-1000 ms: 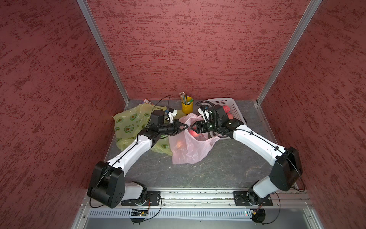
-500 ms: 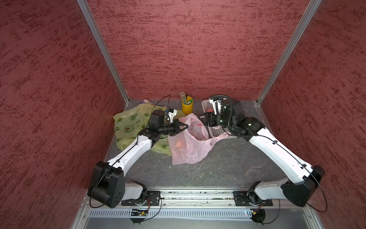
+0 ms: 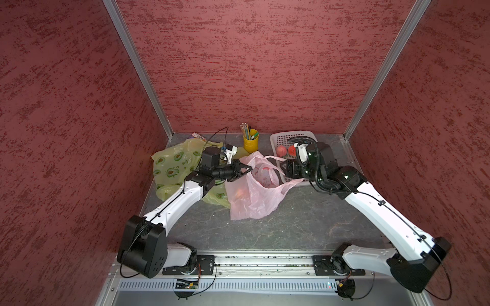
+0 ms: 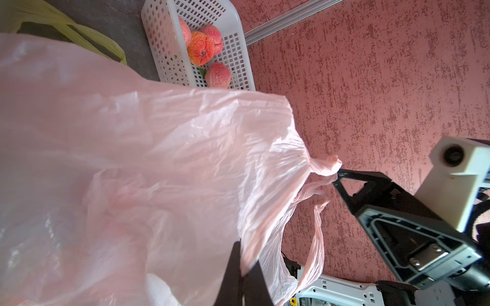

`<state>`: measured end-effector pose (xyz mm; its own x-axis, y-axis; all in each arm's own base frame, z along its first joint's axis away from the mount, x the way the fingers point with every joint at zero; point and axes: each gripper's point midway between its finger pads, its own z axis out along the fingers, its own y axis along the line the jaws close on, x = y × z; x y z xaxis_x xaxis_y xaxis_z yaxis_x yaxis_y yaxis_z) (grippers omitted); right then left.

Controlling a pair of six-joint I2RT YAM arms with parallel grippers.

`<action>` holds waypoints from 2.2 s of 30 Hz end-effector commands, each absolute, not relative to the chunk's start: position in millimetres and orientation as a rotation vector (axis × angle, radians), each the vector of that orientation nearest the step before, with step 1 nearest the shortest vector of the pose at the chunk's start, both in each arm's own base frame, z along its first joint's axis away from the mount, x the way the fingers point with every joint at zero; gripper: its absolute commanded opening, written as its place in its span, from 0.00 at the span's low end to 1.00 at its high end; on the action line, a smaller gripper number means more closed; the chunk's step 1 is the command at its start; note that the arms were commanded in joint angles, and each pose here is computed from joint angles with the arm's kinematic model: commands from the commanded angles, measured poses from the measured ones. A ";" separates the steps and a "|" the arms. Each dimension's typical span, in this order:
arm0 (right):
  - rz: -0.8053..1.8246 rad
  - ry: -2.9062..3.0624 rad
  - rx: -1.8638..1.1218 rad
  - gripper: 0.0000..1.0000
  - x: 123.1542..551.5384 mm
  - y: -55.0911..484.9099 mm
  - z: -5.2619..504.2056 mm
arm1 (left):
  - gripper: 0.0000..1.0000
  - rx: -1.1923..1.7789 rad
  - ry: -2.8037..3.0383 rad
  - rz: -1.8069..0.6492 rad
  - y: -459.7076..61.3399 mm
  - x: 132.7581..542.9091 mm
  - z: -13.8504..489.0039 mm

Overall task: Place the peach into a plastic bag & tie a knot
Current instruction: Adjust the plastic bag at the center of the board.

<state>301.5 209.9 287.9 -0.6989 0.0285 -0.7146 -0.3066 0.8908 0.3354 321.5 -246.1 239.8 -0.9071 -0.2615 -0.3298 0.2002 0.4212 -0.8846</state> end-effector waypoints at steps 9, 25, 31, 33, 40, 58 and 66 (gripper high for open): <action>0.442 2.310 -0.129 0.70 315.9 194.7 263.0 | 0.00 -0.023 2.239 -1.505 -248.8 322.7 245.0; 0.614 1.890 -0.252 0.00 356.3 231.8 398.4 | 0.00 0.025 2.276 -1.451 -241.9 305.8 246.8; 0.863 1.743 -0.416 0.00 355.1 279.9 455.1 | 0.00 0.049 2.290 -1.418 -235.4 290.0 245.6; 0.937 1.730 -0.435 0.00 360.7 295.0 455.8 | 0.00 0.058 2.286 -1.421 -236.7 286.0 245.9; 1.227 1.658 -0.499 0.00 358.3 334.2 462.5 | 0.00 0.078 2.272 -1.443 -249.7 285.1 246.4; 1.231 1.736 -0.713 0.00 352.3 344.1 451.9 | 0.61 0.316 2.095 -0.979 -170.9 260.9 370.9; 1.287 1.751 -0.758 0.00 351.3 353.3 454.2 | 0.75 0.509 1.763 -0.900 -184.3 290.6 439.8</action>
